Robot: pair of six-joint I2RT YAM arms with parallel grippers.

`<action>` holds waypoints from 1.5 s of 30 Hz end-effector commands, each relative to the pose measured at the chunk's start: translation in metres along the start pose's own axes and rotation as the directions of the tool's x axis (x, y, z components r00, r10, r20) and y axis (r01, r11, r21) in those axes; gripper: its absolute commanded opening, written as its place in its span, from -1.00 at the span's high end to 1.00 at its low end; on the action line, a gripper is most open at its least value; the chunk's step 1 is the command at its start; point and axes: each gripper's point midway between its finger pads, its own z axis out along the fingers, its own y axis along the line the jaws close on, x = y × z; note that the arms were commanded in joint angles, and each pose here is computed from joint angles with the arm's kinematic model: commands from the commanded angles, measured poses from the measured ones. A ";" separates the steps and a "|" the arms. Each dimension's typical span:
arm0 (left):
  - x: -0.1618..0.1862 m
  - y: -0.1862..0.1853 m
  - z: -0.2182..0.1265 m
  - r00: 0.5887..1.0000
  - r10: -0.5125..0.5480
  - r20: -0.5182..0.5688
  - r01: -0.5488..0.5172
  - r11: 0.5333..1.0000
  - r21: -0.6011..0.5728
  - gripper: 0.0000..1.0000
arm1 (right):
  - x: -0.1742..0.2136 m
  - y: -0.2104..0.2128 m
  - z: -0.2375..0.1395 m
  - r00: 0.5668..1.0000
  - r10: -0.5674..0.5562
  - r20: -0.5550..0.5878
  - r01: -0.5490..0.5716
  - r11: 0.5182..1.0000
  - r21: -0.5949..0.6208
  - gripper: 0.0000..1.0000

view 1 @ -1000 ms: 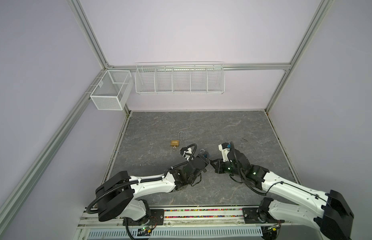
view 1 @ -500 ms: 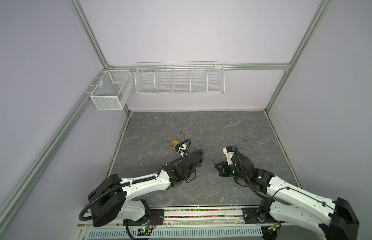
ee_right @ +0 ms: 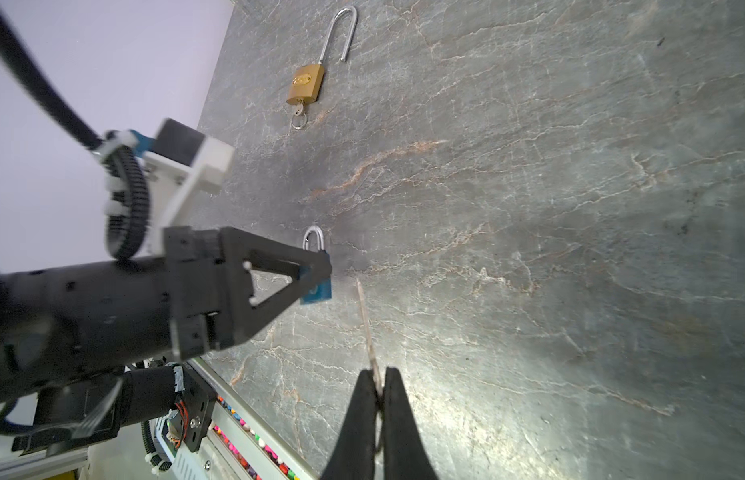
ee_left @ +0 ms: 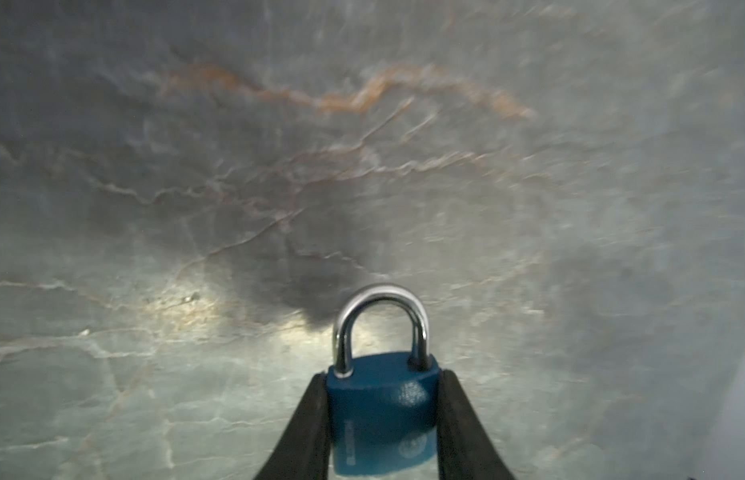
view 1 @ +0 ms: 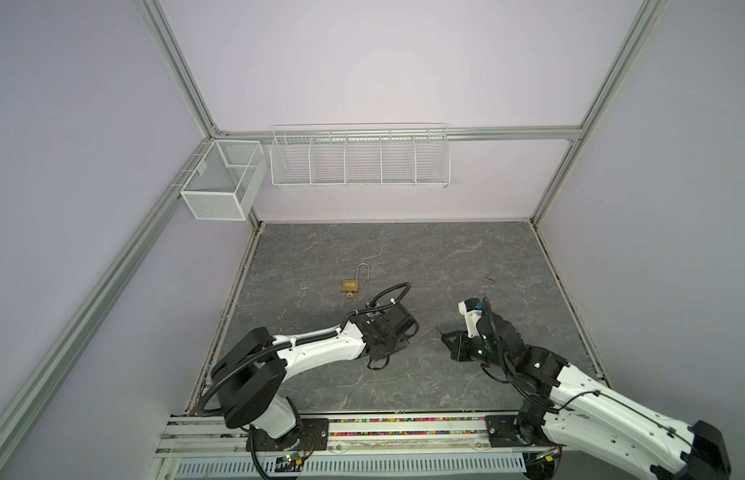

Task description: Unlock with the key

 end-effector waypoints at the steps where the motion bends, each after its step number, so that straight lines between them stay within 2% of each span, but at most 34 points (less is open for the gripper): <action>1: 0.017 0.011 0.002 0.990 0.056 -0.130 -0.071 0.991 -0.110 1.00 | 0.010 -0.010 0.000 1.000 -0.003 -0.014 0.003 1.000 0.010 0.88; 7: 0.025 0.021 0.017 0.976 0.069 -0.205 -0.113 0.971 -0.211 1.00 | 0.011 -0.017 -0.006 1.000 0.012 0.012 -0.012 1.000 0.008 0.88; 11: 0.033 0.022 0.026 0.964 0.076 -0.256 -0.134 0.966 -0.219 0.99 | 0.008 -0.022 -0.012 1.000 0.011 0.026 -0.012 1.000 0.016 0.88; 15: 0.037 0.022 0.033 0.956 0.076 -0.283 -0.144 0.963 -0.229 0.85 | 0.004 -0.027 -0.017 0.999 0.016 0.034 -0.017 1.000 0.017 0.88; 25: 0.040 0.024 0.030 0.942 0.099 -0.320 -0.185 0.950 -0.251 -0.23 | -0.001 -0.031 -0.019 0.999 0.041 0.034 -0.041 0.999 0.001 0.88; 28: 0.035 0.021 0.024 0.948 0.110 -0.299 -0.187 0.951 -0.245 -0.42 | -0.002 -0.030 -0.018 0.999 0.043 0.033 -0.043 0.999 -0.002 0.88; 32: 0.037 0.023 0.021 0.947 0.115 -0.301 -0.196 0.947 -0.256 -0.42 | -0.002 -0.031 -0.018 0.998 0.047 0.034 -0.047 0.999 -0.005 0.88; 35: 0.037 0.018 0.025 0.943 0.129 -0.305 -0.209 0.946 -0.247 -0.31 | -0.001 -0.032 -0.017 0.998 0.051 0.035 -0.051 0.999 -0.007 0.88; 45: 0.039 0.006 0.032 0.930 0.167 -0.326 -0.260 0.928 -0.267 -0.22 | -0.002 -0.033 -0.019 0.998 0.050 0.041 -0.050 0.999 -0.007 0.88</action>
